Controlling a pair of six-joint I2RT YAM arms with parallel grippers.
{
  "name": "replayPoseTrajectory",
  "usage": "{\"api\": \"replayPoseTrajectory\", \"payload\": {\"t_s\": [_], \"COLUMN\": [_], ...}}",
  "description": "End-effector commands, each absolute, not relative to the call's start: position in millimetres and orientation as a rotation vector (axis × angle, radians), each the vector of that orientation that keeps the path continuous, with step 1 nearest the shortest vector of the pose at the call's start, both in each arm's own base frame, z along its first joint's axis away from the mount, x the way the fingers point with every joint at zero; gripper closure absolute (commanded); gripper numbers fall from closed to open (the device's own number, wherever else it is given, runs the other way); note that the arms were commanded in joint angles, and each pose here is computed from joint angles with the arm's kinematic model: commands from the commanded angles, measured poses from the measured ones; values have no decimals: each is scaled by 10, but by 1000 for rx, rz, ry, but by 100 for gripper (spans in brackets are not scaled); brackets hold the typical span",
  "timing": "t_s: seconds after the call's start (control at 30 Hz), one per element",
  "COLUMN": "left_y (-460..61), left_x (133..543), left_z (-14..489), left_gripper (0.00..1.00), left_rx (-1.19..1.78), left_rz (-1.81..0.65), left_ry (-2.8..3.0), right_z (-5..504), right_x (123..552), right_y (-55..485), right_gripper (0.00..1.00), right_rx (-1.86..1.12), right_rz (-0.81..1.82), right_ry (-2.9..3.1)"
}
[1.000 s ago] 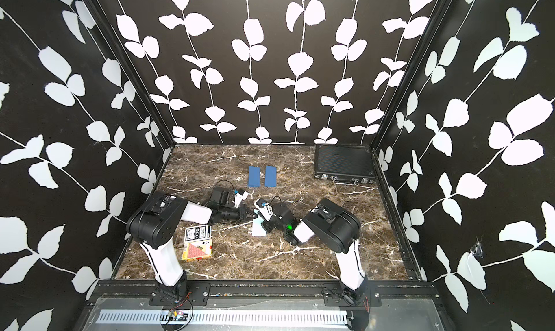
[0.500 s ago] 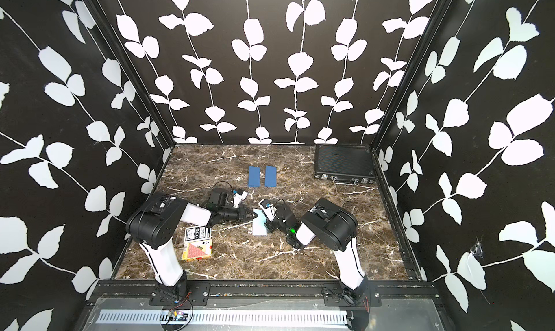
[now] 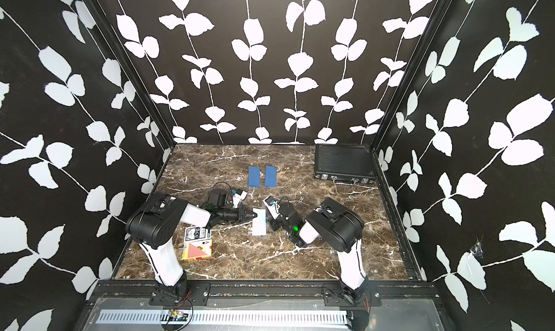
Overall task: Fold the square paper along the opposite sides
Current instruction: Smooth out the paper at the center of the board.
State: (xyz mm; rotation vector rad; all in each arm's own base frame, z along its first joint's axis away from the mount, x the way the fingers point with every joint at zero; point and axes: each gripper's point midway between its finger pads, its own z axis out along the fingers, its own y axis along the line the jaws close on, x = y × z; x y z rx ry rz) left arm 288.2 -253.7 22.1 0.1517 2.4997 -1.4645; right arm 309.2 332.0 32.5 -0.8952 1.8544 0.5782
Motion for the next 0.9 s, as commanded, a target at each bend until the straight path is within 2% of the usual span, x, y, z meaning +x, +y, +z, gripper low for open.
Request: {"api": "replayPoseTrajectory", "payload": {"t_s": [0.0,0.1,0.33,0.6,0.73,0.87], "left_y": [-2278,-2283,-2303,-2310,-2299,-2296], "left_x": [2608,2633,2690,2721,2725,2727], "left_z": [-279,-262,-209,-181,-163,-162], "left_gripper": [100,100,100,100,78,76], "left_rx": [-12,-7,5,21,19,23], "left_rz": [-1325,-1326,-1334,-1329,-1318,-1311], "left_ry": [2733,2728,2713,2713,2712,2713], "right_z": [536,590,347,-3,-36,-27], "right_x": [2919,2792,2452,2328,2330,2339], "right_y": [3435,3506,3469,3419,3398,3415], "right_gripper": [100,100,100,100,100,100], "right_rx": [-919,-934,-983,-1029,-1035,-1039], "right_rz": [740,814,818,785,770,769], "right_ry": [1838,1830,1887,1951,1961,1954]}}
